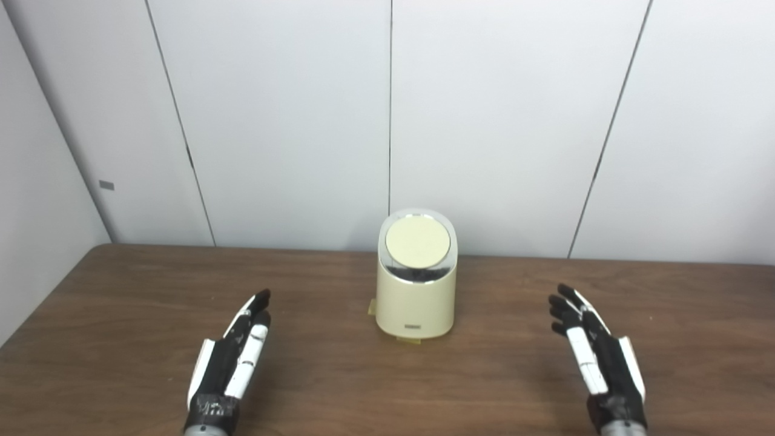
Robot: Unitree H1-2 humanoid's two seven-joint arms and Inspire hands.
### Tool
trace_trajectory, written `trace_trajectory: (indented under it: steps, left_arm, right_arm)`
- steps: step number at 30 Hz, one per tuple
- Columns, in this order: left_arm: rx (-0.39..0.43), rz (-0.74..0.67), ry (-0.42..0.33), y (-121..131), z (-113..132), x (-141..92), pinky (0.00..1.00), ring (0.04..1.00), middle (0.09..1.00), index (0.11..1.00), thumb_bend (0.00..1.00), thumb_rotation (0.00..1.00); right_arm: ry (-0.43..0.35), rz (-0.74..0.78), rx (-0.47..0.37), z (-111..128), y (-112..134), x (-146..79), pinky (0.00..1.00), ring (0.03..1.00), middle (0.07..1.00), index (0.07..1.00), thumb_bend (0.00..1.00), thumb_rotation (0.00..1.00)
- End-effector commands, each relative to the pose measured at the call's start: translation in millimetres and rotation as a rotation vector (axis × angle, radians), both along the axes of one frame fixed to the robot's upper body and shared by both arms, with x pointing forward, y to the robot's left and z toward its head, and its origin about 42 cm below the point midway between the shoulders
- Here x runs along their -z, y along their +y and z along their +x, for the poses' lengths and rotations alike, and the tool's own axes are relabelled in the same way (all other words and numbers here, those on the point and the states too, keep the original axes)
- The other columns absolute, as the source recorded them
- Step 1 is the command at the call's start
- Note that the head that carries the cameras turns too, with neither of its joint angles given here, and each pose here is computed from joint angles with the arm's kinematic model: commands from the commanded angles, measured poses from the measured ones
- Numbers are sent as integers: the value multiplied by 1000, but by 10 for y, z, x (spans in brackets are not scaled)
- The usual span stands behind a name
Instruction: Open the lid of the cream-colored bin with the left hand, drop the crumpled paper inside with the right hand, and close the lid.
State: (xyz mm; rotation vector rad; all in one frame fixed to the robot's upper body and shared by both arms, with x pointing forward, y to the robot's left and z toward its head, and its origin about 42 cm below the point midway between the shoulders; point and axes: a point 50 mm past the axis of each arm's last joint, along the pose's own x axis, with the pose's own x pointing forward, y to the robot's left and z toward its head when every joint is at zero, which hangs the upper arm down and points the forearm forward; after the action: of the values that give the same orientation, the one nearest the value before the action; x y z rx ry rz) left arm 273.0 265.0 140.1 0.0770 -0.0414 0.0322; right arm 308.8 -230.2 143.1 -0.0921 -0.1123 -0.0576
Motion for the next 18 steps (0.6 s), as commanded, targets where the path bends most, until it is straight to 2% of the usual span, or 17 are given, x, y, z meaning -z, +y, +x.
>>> trace_trajectory:
  steps: [1, 5, 10, 18]
  left_arm:
    - [20, -58, -47, -51, -8, -54, 1000, 1000, 1000, 1000, 407, 924]
    - [34, -121, -36, -96, -169, 87, 1000, 1000, 1000, 1000, 368, 995]
    - [24, -124, -55, -96, -283, 168, 1000, 1000, 1000, 1000, 418, 1000]
    - [0, -145, -72, -64, -355, 220, 1000, 1000, 1000, 1000, 463, 987]
  right_arm:
    - [-31, 25, -40, -13, -6, -162, 967, 974, 969, 971, 519, 960]
    - [-24, 43, -77, -129, 19, -194, 999, 999, 999, 997, 559, 998]
    - [-27, 62, -71, -250, 40, -184, 1000, 1000, 1000, 1000, 610, 1000]
    - [-26, 73, -28, -365, -18, -89, 1000, 1000, 1000, 1000, 524, 1000]
